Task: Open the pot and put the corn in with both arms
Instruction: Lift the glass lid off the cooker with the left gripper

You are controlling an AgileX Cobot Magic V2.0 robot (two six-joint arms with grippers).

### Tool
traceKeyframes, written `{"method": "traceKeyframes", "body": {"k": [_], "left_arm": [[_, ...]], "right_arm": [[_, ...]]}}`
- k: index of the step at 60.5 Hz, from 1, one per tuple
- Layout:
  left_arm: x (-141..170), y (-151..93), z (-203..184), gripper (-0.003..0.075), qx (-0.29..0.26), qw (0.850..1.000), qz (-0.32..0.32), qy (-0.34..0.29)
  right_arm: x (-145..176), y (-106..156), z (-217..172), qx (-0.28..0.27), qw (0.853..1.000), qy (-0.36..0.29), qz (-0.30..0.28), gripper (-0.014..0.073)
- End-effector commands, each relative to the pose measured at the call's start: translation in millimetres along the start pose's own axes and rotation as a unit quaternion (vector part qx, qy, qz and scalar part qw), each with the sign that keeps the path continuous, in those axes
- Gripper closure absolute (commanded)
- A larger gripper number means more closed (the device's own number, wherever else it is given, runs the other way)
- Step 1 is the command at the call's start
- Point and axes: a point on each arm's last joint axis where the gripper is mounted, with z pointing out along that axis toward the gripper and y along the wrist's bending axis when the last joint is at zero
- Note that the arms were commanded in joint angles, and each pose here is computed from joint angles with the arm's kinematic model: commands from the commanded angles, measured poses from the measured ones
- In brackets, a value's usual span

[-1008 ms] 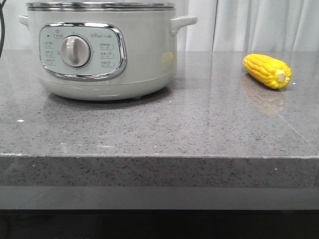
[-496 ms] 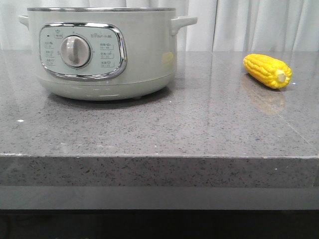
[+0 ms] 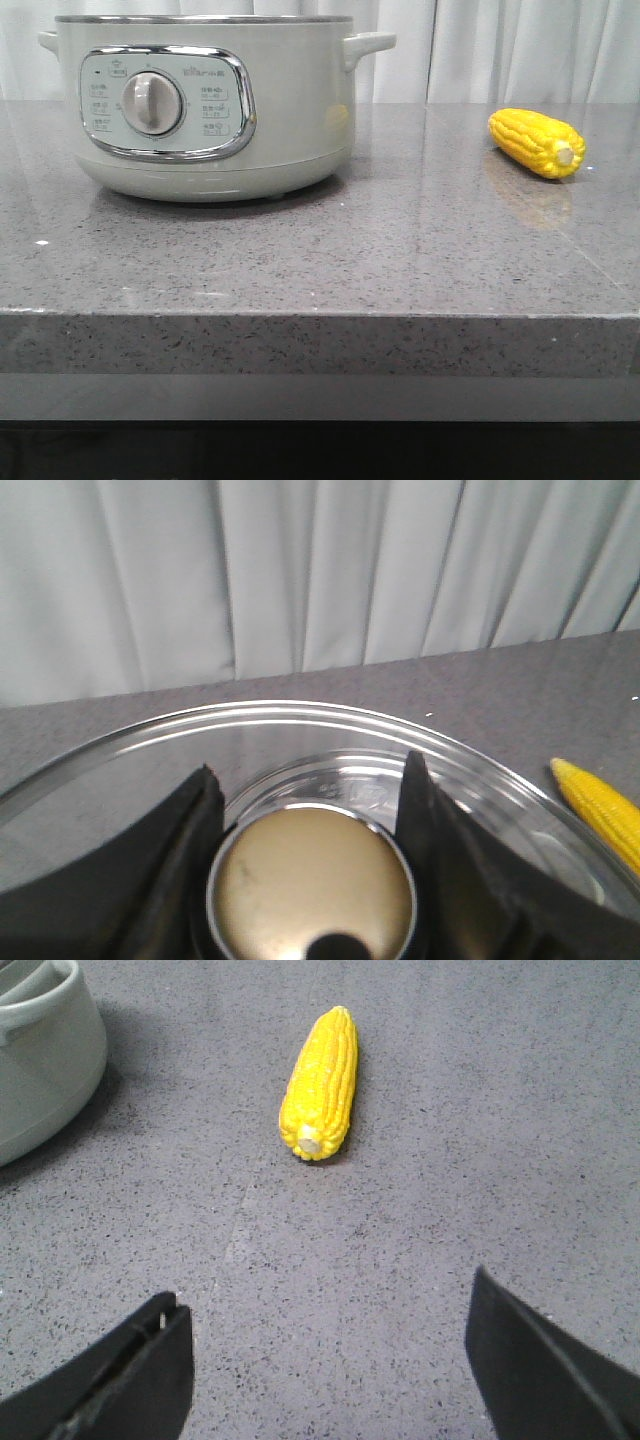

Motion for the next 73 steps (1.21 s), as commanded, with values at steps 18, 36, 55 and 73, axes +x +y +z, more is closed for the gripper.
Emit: {"method": "traceKeyframes", "body": {"k": [18, 36, 55, 73], "left_arm": [[9.7, 15.3, -84.9, 0.046, -0.043, 0.995, -0.012, -0.094], [52.3, 13.1, -111.9, 0.046, -0.045, 0.996, -0.012, -0.081], [56.5, 12.9, -114.0, 0.046, -0.045, 0.996, -0.012, -0.078], [59.2, 13.0, -112.4, 0.046, -0.045, 0.996, -0.013, -0.071]], "right_arm": [[-16.5, -0.2, -4.0, 0.004, 0.999, -0.052, -0.002, 0.0016], [-16.5, -0.2, -4.0, 0.004, 0.999, -0.052, -0.001, 0.0016], [-37.7, 1.0, 2.8, 0.0, 1.0, -0.024, -0.002, 0.0016], [-76.8, 8.0, 53.0, -0.023, 0.996, 0.086, -0.009, 0.0016]]}}
